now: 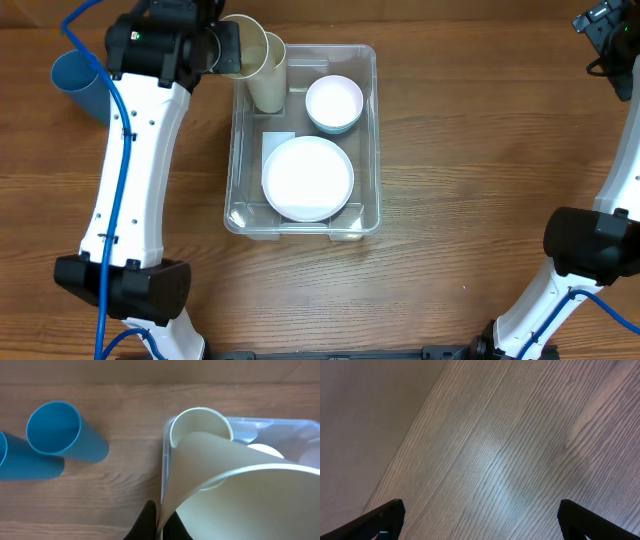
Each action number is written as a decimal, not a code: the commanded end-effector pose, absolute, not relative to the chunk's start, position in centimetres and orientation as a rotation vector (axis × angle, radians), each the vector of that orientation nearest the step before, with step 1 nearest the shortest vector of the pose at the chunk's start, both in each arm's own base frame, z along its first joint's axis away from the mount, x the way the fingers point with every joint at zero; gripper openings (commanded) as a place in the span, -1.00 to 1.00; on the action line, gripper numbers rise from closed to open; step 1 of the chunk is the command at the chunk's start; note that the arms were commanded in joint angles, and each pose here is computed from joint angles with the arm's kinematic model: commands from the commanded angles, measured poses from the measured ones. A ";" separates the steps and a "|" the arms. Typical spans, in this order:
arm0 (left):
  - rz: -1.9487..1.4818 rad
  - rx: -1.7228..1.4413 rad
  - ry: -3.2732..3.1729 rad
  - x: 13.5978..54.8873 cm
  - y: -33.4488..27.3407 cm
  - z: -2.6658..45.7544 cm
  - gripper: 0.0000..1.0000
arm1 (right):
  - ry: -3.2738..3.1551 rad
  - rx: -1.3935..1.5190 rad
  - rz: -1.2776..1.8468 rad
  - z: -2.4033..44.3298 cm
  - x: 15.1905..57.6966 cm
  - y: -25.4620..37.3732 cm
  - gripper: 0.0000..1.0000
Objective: Pack container
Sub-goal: 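Lift the beige cup and drop it into the first beige cup, then move the left gripper to a teal cup and grasp it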
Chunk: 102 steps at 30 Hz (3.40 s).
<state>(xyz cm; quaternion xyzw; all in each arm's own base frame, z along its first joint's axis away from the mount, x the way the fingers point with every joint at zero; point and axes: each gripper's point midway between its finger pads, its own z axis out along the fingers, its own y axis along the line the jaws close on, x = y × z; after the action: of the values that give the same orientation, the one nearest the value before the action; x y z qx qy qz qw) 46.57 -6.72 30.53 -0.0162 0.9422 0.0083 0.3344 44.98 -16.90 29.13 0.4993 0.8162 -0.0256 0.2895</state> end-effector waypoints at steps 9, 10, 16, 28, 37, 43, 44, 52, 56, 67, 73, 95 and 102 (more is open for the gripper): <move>0.016 -0.055 2.387 47.4 -6.6 32.3 -0.92 | 2.150 1.328 -0.063 30.1 44.9 -16.8 1.00; 0.015 -0.055 2.383 47.5 -6.6 32.3 -0.92 | 2.150 1.328 -0.063 30.1 44.9 -16.8 1.00; 0.008 -0.055 2.367 47.7 -6.8 32.6 -0.92 | 2.150 1.328 -0.063 30.1 44.9 -16.8 1.00; -0.024 -0.047 2.340 48.2 -7.2 33.1 -0.92 | 2.150 1.328 -0.063 30.1 44.9 -16.8 1.00; -0.024 -0.047 2.341 48.7 -7.3 32.7 -0.92 | 2.150 1.328 -0.063 30.1 44.9 -16.8 1.00; -0.012 -0.041 2.403 49.9 -7.6 29.7 -0.84 | 2.150 1.328 -0.063 30.1 44.9 -16.8 1.00; -0.012 -0.040 2.412 50.1 -7.6 29.3 -0.44 | 2.150 1.328 -0.063 30.1 44.9 -16.8 1.00; -0.018 -0.043 2.383 50.7 -7.7 29.7 0.22 | 2.150 1.328 -0.063 30.1 44.9 -16.8 1.00; -0.009 -0.051 2.365 50.6 -7.5 30.4 0.26 | 2.150 1.328 -0.063 30.1 44.9 -16.8 1.00; 0.247 -0.535 2.357 48.4 5.9 30.9 1.00 | 2.150 1.328 -0.063 30.1 44.9 -16.8 1.00; -0.046 -0.381 2.476 51.9 7.1 25.7 0.76 | 2.150 1.328 -0.063 30.1 44.9 -16.8 1.00; -0.333 -0.287 2.574 56.6 4.1 16.5 -0.92 | 2.150 1.328 -0.063 30.1 44.9 -16.8 1.00; -0.183 -0.241 2.347 52.7 2.9 32.4 -0.92 | 2.150 1.328 -0.063 30.1 44.9 -16.8 1.00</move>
<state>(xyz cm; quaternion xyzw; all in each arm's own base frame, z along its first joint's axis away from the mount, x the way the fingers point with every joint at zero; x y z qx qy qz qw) 55.22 3.80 20.42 -0.1094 0.9524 -0.0990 0.2669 45.00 -16.90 29.14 0.4992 0.8162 -0.0253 0.2898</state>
